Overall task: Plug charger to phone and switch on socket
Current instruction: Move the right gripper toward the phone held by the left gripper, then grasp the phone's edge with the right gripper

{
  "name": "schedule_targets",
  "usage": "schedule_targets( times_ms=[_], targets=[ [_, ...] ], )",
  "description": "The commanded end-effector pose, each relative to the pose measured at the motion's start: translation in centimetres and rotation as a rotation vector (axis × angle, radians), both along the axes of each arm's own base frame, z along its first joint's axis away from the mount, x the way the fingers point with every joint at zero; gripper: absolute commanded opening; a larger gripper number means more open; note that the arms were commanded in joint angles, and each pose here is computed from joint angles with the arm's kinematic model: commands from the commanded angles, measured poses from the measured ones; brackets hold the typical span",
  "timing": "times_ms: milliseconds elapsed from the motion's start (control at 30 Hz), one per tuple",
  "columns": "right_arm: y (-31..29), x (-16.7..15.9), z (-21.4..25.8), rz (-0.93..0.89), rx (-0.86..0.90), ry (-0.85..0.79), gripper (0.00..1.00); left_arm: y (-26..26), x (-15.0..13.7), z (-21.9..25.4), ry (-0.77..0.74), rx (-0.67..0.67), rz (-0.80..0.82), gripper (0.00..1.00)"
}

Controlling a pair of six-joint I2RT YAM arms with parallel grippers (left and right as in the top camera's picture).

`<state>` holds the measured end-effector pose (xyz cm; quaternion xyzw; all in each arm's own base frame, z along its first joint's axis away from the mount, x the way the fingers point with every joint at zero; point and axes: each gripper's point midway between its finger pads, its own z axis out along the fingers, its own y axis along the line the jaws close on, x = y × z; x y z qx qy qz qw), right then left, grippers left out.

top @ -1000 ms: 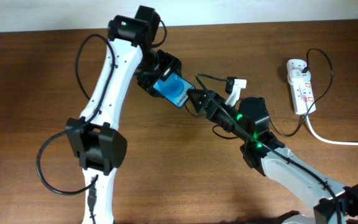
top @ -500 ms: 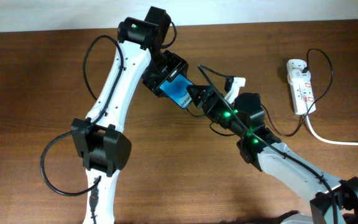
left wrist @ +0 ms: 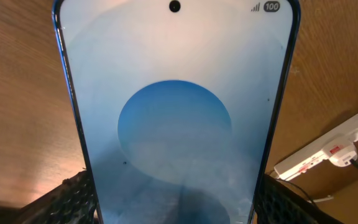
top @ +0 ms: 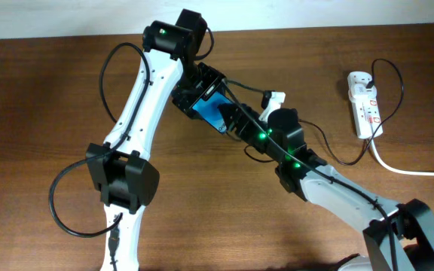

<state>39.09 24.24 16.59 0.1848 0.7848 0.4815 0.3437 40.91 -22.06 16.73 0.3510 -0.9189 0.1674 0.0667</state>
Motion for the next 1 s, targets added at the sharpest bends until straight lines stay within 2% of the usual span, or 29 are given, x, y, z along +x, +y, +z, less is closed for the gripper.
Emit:
schedule_targets(
  times_ms=[0,133,500,667,967],
  targets=[
    [0.4,0.7,1.5,-0.003,0.001,-0.044,0.61,-0.1,0.2,0.6,-0.014,-0.005,0.016,0.0],
    [0.9,0.5,1.2,0.006,-0.002,-0.04,0.56,-0.2,0.1,0.6,-0.01,-0.005,0.023,0.0],
    [1.6,0.2,0.7,0.003,-0.015,-0.035,0.53,-1.5,-0.6,0.6,-0.01,-0.002,-0.006,0.0],
    [1.6,0.3,0.7,0.001,-0.016,-0.035,0.45,-1.6,-0.9,0.6,-0.002,0.001,-0.011,0.0],
    [1.6,0.2,0.7,0.001,-0.015,-0.035,0.4,-1.5,-1.0,0.5,0.004,0.003,-0.011,0.0]
  ],
)
